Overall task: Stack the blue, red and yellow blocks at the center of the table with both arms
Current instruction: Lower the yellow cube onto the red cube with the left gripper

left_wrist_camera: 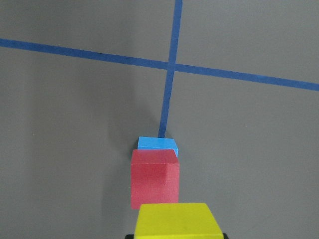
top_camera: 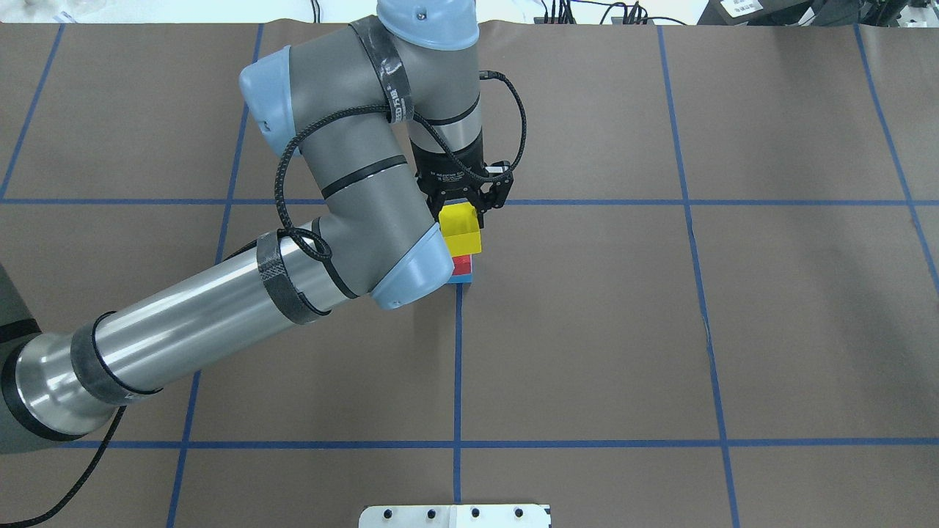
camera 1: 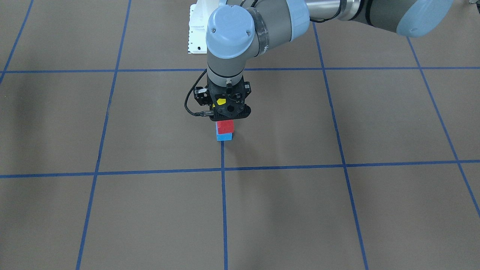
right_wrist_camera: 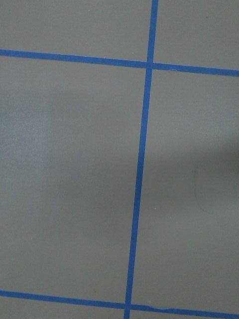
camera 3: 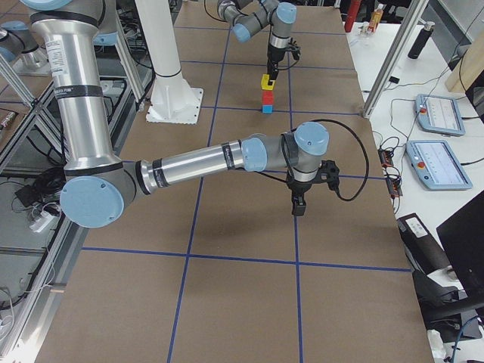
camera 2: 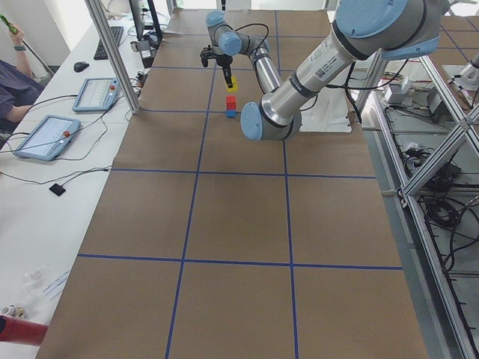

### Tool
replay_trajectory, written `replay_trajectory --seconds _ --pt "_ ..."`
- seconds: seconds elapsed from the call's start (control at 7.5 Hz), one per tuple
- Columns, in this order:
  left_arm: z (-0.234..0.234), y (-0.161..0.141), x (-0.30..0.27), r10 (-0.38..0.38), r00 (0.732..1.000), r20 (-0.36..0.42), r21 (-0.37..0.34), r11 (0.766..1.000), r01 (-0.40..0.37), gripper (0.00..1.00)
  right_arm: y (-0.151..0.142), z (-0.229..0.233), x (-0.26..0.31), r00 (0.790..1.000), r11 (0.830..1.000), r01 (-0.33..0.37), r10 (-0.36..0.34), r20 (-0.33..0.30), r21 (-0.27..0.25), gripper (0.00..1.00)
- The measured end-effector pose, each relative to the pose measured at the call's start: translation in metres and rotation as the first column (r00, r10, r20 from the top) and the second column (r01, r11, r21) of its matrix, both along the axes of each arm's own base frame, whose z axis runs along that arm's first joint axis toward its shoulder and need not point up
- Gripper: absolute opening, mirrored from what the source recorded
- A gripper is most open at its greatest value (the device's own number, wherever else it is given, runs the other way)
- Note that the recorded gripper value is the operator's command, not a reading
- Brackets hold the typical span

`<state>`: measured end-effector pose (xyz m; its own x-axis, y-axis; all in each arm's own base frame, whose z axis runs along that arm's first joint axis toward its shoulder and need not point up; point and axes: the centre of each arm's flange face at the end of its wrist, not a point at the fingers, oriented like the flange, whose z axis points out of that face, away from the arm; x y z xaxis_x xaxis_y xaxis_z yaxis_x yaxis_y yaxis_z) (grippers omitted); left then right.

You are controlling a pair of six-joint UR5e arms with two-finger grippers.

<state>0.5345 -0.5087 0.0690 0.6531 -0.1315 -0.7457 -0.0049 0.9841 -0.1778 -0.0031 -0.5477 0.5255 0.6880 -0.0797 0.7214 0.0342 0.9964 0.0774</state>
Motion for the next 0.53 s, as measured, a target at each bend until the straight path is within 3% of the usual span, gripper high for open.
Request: replay_trajectory --seconds 0.53 --pt "0.015 -0.004 0.015 -0.008 1.000 0.023 0.015 1.000 0.008 0.00 0.000 0.001 0.000 1.000 1.000 0.000 0.000 -0.003 -0.001 1.00"
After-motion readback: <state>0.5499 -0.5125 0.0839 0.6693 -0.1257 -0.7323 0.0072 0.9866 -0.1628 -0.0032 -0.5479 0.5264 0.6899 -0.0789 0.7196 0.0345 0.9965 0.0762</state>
